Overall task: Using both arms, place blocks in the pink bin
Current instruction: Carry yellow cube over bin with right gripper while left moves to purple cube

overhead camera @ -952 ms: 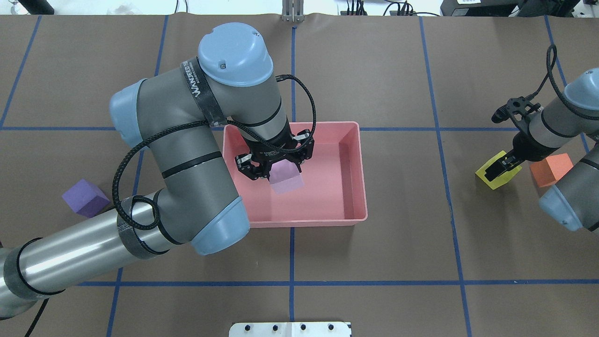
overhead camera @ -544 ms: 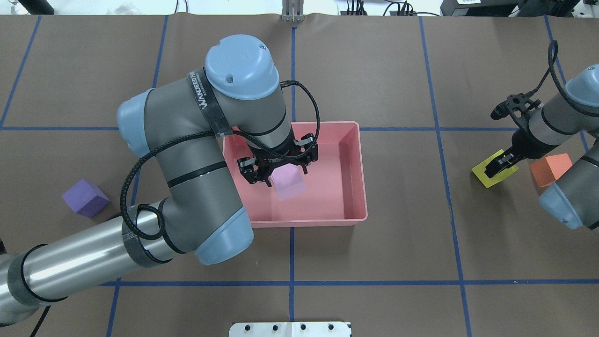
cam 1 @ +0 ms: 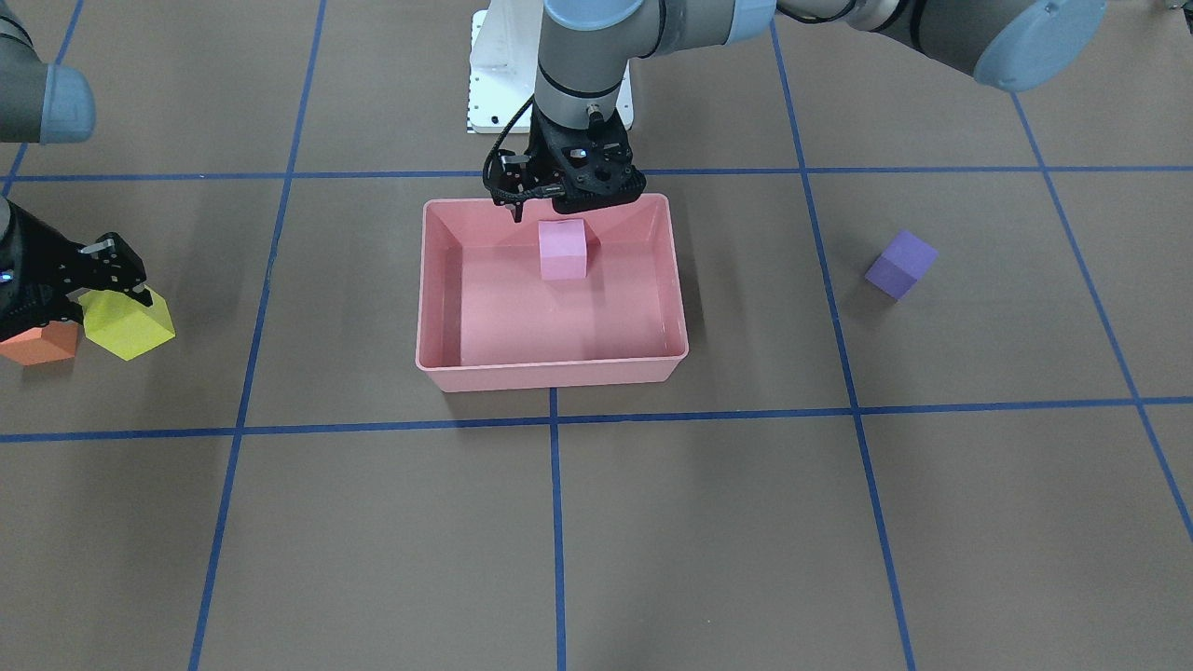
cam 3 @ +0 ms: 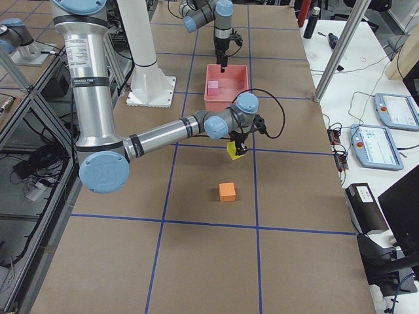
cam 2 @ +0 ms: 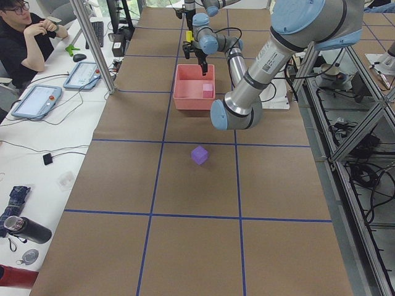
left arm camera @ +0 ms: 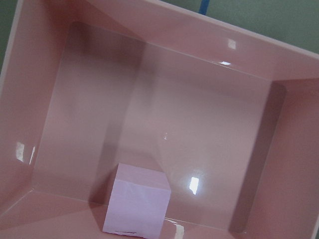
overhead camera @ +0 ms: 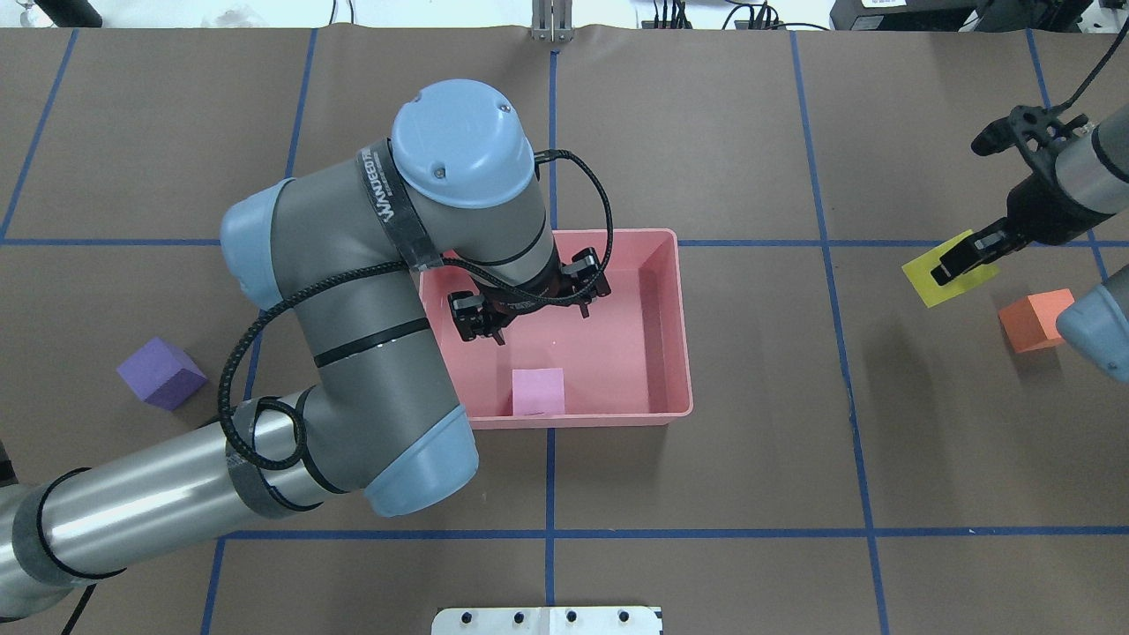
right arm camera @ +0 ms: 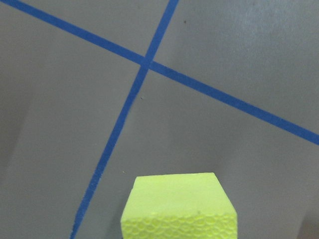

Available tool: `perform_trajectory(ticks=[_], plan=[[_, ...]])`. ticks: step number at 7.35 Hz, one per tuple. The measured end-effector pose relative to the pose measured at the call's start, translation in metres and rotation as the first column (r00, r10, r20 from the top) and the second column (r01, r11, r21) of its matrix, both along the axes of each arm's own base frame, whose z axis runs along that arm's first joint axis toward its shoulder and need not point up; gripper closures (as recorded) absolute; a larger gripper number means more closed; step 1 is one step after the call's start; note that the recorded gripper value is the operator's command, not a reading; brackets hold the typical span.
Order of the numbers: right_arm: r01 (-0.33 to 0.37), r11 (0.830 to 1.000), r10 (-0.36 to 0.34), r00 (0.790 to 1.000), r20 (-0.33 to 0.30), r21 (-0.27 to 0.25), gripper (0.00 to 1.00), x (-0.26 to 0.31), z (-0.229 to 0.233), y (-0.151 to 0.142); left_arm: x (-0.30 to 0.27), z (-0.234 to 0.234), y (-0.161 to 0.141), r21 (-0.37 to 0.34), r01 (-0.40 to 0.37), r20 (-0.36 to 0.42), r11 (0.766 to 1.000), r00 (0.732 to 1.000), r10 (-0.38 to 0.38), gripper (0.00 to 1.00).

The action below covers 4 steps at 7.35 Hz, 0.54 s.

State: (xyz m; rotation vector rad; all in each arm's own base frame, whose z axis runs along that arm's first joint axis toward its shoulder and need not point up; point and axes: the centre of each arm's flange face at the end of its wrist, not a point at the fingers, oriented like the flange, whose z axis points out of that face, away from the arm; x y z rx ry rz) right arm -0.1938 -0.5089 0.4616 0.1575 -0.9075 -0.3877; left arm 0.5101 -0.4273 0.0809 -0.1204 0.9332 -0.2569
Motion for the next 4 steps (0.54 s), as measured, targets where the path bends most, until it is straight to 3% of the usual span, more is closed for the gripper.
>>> perform_trajectory(ticks=[2, 4], plan=[[-0.036, 0.999, 0.038, 0.996, 0.075, -0.034, 1.00, 0.014, -0.059, -0.024, -0.042, 0.009, -0.013, 0.101, -0.065, 0.056, 0.993, 0.997, 0.059, 0.00], [-0.114, 0.984, 0.131, 0.984, 0.124, -0.137, 1.00, -0.007, -0.137, -0.026, -0.113, 0.061, -0.001, 0.202, -0.153, 0.130, 0.967, 0.983, 0.128, 0.00]])
